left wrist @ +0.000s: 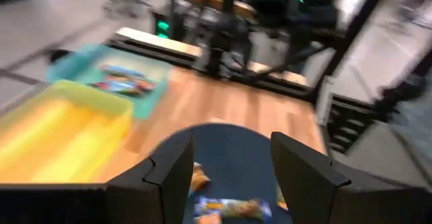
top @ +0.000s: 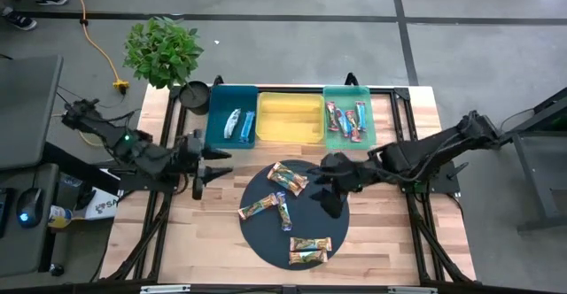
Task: Pick and place Granola Bars by type
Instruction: Put the blue granola bar into the blue bin
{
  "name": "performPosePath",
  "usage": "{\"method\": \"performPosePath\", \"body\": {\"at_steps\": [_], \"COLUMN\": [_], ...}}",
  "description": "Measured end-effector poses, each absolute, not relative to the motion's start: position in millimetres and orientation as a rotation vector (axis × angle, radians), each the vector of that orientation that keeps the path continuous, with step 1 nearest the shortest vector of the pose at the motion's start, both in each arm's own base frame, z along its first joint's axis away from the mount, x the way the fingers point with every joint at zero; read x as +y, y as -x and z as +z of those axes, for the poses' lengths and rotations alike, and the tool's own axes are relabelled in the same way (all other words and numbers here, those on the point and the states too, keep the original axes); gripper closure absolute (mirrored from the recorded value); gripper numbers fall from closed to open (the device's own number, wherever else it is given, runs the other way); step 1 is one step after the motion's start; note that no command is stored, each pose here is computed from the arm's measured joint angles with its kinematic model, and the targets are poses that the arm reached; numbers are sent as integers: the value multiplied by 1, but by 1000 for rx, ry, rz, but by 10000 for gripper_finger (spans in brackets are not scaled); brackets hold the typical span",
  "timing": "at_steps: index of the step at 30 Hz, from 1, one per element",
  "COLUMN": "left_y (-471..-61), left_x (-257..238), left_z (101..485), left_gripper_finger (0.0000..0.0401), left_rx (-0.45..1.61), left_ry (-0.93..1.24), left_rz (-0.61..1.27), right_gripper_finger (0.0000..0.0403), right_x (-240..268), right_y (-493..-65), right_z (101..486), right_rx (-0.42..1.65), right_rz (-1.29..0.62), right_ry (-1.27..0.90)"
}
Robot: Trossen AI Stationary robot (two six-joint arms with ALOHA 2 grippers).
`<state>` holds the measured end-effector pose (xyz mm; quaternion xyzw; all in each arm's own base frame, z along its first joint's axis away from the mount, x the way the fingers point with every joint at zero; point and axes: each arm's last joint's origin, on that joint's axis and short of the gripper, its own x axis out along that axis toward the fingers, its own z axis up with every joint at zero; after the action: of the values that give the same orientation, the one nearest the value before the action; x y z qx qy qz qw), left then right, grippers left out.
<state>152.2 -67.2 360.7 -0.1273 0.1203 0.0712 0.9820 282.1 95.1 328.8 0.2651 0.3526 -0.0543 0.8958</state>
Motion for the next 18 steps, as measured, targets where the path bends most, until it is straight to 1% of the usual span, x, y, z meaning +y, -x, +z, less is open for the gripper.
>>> {"method": "performPosePath", "body": {"at_steps": [3, 9, 14, 18], "left_y": [-148, -140, -136, -133], "left_x": [-74, -84, -90, -94], "left_z": [355, 350, 351, 351], "left_gripper_finger": [210, 210, 210, 210], "left_rx": [225, 194, 183, 182], "left_ry": [236, 212, 206, 206], "left_rz": [217, 274, 263, 242], "right_gripper_finger": [160, 160, 160, 160], "right_x": [108, 129, 134, 131], "right_y": [-292, -325, -352, -368], "right_z": [315, 270, 236, 219], "right_rx": [764, 836, 842, 815], "right_rz": [-127, -174, -214, -221], "right_ry": [-602, -711, -809, -847]}}
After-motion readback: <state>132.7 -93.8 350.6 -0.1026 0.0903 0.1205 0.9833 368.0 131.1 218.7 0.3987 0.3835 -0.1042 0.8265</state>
